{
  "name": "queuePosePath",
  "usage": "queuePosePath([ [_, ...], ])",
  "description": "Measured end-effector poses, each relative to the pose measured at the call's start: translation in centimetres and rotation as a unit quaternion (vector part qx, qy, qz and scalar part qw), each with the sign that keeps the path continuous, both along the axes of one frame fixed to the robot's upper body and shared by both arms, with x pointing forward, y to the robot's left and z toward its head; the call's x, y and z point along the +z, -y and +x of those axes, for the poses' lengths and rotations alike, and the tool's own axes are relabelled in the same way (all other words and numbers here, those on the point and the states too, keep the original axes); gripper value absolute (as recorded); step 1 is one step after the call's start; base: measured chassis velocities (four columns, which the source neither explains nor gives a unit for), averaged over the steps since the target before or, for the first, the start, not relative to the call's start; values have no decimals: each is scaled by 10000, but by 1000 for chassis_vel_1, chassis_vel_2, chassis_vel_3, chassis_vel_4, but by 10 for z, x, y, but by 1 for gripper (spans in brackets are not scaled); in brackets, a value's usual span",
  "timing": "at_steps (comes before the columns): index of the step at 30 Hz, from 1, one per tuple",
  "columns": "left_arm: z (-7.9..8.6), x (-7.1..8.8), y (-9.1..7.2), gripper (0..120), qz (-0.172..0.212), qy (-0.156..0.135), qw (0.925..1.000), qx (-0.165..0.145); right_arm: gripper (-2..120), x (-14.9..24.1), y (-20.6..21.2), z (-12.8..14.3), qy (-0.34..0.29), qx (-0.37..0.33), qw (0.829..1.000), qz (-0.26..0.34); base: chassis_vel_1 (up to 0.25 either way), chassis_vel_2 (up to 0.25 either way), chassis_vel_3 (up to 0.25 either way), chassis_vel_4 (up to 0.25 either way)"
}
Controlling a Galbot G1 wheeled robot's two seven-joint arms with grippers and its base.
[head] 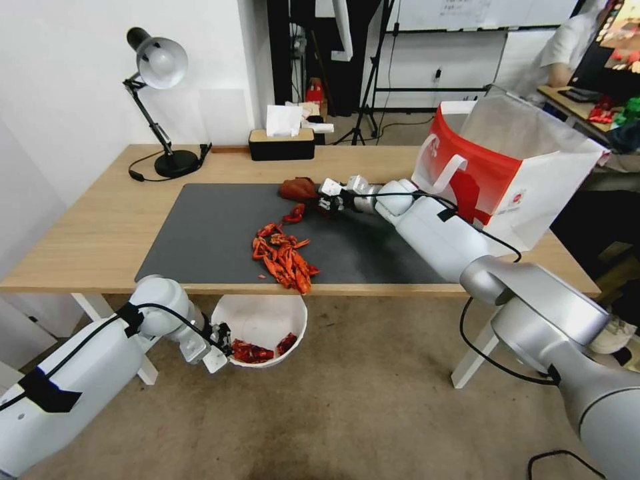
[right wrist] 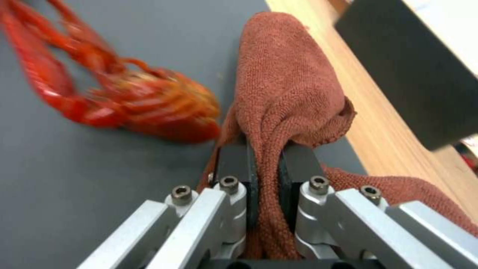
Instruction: Sweep shrimp from table into container with towel, then put container into takeout bag.
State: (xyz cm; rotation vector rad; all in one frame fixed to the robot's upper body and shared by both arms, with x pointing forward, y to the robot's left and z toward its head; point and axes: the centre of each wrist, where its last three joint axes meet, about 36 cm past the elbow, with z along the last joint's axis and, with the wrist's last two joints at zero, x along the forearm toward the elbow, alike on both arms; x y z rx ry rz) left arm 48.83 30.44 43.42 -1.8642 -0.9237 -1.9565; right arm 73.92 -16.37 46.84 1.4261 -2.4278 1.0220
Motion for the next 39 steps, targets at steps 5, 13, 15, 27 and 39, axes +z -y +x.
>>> queuePosePath([
  [5, 1, 0, 1, 0, -8, 9, 10000, -3, 6, 0, 3, -1, 27, 242, 9997, 5, 0, 0, 0, 0],
  [13, 2, 1, -1, 0, 10, 18, 10000, 16, 6, 2, 17, -9, -129, 716, 9973, -67, 0, 0, 0, 0],
  [15, 2, 2, -2, 0, 10, 26, 10000, 18, 6, 3, 19, -13, -193, 856, 9961, -24, 0, 0, 0, 0],
  [27, 2, 4, 0, 0, 15, 43, 10000, 9, 6, 8, 26, -29, -315, 1346, 9904, 67, 0, 0, 0, 0],
  [39, 3, 7, 1, 0, 23, 82, 10000, -3, 6, 9, 38, -42, -409, 1584, 9865, 69, 0, 0, 0, 0],
])
